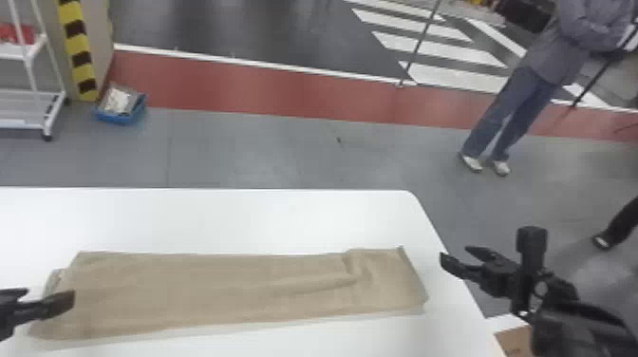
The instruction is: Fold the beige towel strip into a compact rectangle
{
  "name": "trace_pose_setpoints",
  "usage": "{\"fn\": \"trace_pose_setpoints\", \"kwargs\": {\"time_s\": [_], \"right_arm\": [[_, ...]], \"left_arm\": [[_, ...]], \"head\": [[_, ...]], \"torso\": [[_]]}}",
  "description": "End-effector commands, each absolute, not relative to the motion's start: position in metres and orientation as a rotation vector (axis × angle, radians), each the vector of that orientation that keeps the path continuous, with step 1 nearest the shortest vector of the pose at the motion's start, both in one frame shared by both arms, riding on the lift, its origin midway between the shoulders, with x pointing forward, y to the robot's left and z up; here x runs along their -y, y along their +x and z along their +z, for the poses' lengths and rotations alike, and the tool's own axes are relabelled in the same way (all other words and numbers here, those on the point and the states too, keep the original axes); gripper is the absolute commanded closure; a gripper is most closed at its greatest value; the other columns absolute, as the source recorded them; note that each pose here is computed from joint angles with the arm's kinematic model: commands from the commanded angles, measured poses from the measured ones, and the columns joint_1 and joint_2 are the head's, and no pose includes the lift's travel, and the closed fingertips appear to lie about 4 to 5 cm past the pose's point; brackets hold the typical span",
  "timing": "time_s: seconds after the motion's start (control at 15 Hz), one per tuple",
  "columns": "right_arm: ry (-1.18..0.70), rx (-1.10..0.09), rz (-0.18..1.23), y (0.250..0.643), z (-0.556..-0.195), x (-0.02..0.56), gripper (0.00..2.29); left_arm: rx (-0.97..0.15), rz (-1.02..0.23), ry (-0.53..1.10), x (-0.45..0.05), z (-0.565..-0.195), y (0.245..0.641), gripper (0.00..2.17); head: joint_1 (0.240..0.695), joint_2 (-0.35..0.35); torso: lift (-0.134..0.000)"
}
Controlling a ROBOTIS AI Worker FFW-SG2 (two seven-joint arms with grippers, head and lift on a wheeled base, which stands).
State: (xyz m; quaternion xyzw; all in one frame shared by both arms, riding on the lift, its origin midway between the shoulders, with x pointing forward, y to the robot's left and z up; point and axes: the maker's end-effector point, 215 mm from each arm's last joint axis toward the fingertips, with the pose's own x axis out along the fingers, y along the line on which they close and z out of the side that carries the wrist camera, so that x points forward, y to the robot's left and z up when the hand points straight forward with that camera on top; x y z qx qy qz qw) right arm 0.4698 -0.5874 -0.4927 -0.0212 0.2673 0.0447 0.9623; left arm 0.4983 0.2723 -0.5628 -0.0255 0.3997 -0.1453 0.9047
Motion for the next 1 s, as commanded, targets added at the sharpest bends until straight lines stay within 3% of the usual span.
{"fn": "trace_pose_setpoints", "kwargs": {"time_s": [0.0, 0.93], "right_arm": [[-0.043, -0.541, 0.091, 0.47, -0.493, 0.587, 0.22], [-0.051, -0.53, 0.1, 0.473, -0.487, 0.585, 0.22]], "left_arm": [[-0.834, -0.302, -0.053, -0.271, -0.565, 0.496, 0.35], [-0.878, -0.308, -0.006, -0.262, -0.578, 0.498, 0.42]], "head": [[0.695, -0.347], [0.695, -0.35]], "torso": [[0.0], [0.0]]}}
